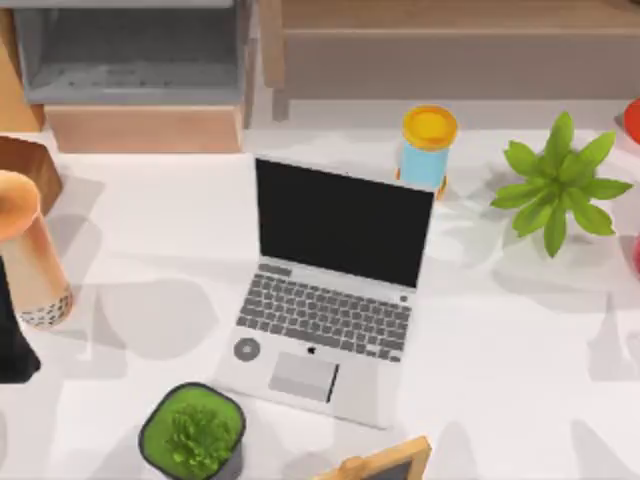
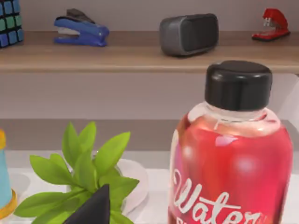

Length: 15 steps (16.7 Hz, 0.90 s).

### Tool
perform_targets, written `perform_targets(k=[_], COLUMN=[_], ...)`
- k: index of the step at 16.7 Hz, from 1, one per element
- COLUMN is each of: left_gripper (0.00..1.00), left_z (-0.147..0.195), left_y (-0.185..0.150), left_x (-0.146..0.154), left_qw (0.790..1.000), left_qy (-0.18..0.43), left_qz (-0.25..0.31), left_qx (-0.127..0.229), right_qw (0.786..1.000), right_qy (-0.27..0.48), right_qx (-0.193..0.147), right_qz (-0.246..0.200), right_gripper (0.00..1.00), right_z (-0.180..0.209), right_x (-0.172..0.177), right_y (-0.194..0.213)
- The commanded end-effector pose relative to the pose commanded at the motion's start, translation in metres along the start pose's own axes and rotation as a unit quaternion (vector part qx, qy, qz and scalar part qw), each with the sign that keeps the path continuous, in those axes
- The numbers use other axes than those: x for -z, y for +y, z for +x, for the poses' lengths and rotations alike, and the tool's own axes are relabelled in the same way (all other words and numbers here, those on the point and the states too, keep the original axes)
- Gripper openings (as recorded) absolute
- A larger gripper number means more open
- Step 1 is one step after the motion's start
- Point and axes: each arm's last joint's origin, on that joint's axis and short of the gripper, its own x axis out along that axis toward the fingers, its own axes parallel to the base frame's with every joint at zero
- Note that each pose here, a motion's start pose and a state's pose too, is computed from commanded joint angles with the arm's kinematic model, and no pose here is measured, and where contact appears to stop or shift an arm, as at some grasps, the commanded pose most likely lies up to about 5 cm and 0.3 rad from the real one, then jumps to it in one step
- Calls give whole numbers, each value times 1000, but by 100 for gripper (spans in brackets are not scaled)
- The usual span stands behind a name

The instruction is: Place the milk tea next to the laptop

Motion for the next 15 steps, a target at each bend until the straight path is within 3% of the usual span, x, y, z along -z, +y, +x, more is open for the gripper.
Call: perform_targets(k=[5,11,15], left_gripper=[100,100,100], left_z=[4,23,28], left_y=[1,3,4], left_x=[0,16,19], left_qw=[1000,992,989], left_qy=[15,126,149], left_qz=[1,-3,-4], left_qx=[2,6,8], right_qw=[1000,1000,1000], right_qy=[0,0,0], right_qx=[0,0,0], right_qz=[0,0,0], right_gripper=[100,100,100], right_z=[0,0,0], right_x=[0,0,0], right_y=[0,0,0])
